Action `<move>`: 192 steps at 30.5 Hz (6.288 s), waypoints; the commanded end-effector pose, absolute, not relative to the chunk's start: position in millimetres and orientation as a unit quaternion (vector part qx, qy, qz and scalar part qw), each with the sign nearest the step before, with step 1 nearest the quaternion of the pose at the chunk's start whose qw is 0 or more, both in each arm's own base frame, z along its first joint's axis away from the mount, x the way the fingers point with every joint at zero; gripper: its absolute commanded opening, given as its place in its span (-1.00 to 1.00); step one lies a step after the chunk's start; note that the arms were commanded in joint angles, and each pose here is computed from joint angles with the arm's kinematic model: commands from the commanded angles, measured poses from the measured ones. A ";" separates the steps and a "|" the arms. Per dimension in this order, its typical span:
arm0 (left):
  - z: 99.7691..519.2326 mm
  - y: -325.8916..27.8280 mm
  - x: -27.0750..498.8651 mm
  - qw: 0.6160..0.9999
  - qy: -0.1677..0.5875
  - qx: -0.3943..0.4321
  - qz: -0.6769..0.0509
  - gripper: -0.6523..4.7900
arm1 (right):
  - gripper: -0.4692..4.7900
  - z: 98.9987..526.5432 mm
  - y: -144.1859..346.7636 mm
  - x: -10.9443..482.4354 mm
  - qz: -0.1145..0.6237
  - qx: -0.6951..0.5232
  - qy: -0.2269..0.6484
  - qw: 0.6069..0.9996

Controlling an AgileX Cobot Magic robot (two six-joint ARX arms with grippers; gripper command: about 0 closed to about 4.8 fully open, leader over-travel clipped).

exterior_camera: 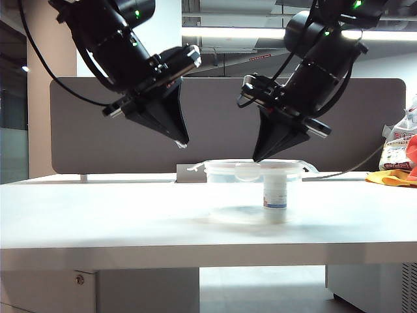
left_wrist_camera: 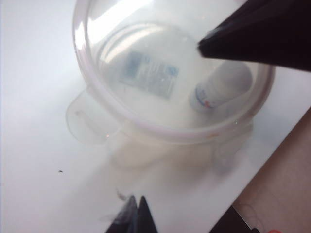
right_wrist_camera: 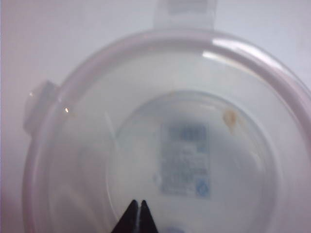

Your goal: Remove the lid of the round box, pick up the small white medicine bottle inside, and place it on the table.

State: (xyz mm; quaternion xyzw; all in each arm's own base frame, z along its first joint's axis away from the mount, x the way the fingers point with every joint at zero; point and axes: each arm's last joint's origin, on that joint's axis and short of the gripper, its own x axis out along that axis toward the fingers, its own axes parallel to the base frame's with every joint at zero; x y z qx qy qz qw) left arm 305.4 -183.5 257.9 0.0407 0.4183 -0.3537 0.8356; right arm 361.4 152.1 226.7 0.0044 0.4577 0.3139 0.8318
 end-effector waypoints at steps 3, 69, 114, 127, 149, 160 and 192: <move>268.1 -182.2 302.5 0.842 0.401 0.042 -0.357 -0.78 | -0.84 210.1 153.2 361.3 0.299 0.006 0.491 0.818; 203.4 -152.2 369.2 0.769 0.470 -0.217 -0.374 0.03 | 0.37 263.1 90.2 357.4 0.252 0.077 0.452 0.852; 192.6 -158.9 379.6 0.744 0.454 -0.253 -0.419 -0.78 | 0.34 264.9 90.3 357.4 0.254 0.076 0.447 0.854; 195.0 -159.8 380.2 0.736 0.446 -0.256 -0.440 -0.78 | 0.34 265.0 90.4 357.5 0.255 0.077 0.446 0.854; 214.0 -159.0 393.8 0.764 0.379 -0.273 -0.446 -0.78 | 0.33 266.3 90.8 359.2 0.257 0.076 0.436 0.859; 263.2 -147.4 415.6 0.786 0.334 -0.270 -0.445 -0.78 | 0.33 267.0 91.1 360.1 0.258 0.076 0.430 0.861; 305.7 -138.0 424.4 0.731 0.263 -0.326 -0.538 -0.78 | 0.32 267.2 91.1 360.3 0.259 0.076 0.429 0.862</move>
